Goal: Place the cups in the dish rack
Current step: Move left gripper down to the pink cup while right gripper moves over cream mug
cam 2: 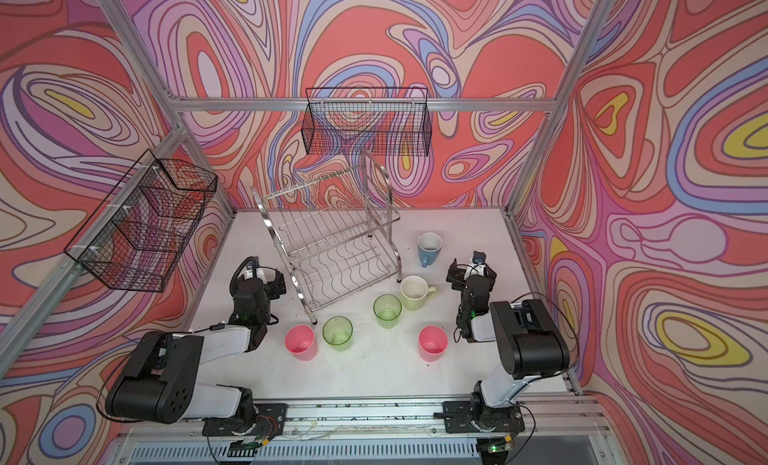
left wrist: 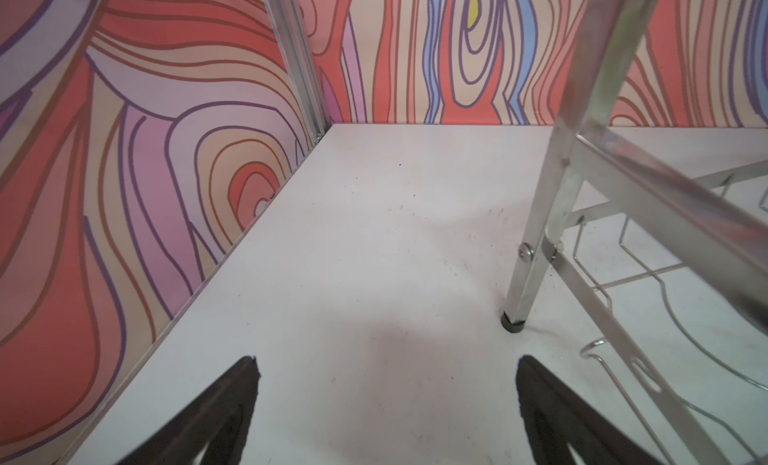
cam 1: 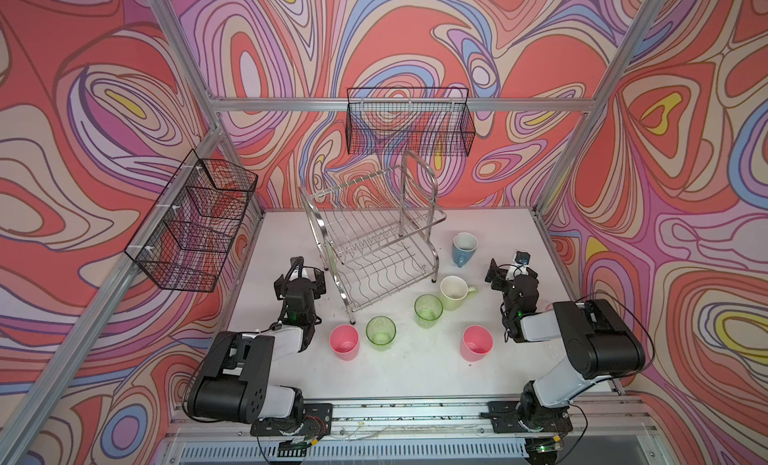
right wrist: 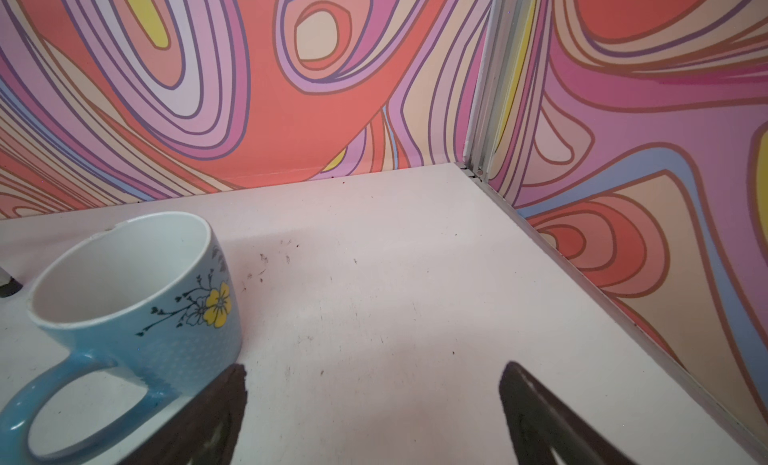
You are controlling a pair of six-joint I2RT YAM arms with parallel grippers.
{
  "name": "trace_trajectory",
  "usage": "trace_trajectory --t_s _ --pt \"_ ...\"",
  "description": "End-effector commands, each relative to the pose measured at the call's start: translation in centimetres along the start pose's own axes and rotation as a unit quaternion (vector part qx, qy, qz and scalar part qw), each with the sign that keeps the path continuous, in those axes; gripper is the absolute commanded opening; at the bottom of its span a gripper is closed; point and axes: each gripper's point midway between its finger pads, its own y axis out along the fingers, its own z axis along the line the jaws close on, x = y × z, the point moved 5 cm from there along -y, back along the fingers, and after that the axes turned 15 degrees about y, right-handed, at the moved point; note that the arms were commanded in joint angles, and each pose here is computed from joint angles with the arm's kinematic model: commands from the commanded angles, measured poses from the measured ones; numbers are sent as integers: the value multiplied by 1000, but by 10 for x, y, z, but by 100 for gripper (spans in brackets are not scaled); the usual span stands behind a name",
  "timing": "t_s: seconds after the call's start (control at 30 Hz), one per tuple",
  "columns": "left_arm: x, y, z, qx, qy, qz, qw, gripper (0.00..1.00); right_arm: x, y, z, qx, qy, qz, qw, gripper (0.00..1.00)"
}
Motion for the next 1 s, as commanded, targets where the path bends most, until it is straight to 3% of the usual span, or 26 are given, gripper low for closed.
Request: trace_trajectory --t_s 0.0,0.27,0.53,0.7,0.97 --pt "8 -2 15 55 -11 27 998 99 4 -2 0 -18 -2 15 1000 98" --pt "19 -10 37 124 -71 125 982 98 29 0 4 -49 28 33 998 98" --pt "15 -24 40 120 -92 217 964 97 44 -6 22 0 62 60 996 98" --pt "16 -34 40 86 -108 250 958 96 50 -9 34 35 86 76 993 97" --pt "11 -49 42 -40 -232 309 921 91 53 -15 58 112 128 119 978 97"
